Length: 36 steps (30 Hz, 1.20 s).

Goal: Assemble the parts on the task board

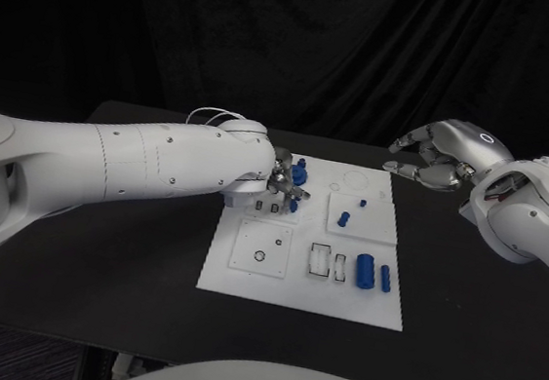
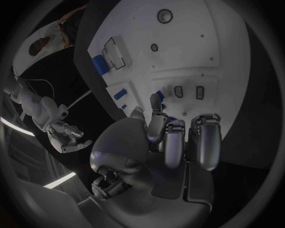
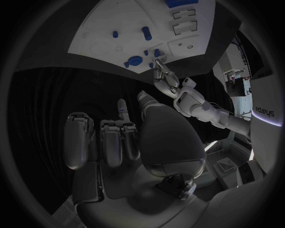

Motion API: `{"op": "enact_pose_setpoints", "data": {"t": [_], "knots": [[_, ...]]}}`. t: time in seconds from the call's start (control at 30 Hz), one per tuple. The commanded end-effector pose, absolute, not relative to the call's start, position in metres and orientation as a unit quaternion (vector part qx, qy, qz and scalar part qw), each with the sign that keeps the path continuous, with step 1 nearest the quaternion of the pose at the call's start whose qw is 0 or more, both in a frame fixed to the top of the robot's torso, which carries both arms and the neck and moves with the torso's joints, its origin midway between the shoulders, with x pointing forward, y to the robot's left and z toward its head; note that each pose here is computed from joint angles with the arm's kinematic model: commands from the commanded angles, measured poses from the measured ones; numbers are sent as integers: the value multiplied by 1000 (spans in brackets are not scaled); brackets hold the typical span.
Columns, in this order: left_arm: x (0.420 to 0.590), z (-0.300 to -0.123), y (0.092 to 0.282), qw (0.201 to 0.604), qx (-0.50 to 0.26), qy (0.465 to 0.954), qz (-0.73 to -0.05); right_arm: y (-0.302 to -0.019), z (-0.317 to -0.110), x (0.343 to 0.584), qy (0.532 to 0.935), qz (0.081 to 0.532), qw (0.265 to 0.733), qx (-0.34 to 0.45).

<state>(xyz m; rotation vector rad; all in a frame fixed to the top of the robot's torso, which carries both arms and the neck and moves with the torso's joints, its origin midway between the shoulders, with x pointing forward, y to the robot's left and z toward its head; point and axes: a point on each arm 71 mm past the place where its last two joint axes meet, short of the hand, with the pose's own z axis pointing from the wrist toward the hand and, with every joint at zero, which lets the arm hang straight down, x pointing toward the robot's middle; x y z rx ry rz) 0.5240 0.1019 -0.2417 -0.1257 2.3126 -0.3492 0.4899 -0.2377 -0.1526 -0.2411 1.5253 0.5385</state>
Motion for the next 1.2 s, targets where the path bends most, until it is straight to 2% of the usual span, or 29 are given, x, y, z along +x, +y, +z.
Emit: {"op": "enact_pose_setpoints", "data": {"t": [0.03, 0.27, 0.57, 1.2], "knots": [[523, -245, 99, 383, -43, 912, -139, -239, -154, 490, 685, 233, 683, -102], [524, -250, 99, 385, -47, 912, -137, -238, -154, 490, 686, 233, 681, -103], [527, -252, 102, 410, -27, 903, -127, -239, -155, 491, 688, 231, 680, -102], [528, -256, 102, 407, -18, 905, -126, -238, -156, 492, 695, 227, 675, -103]]}}
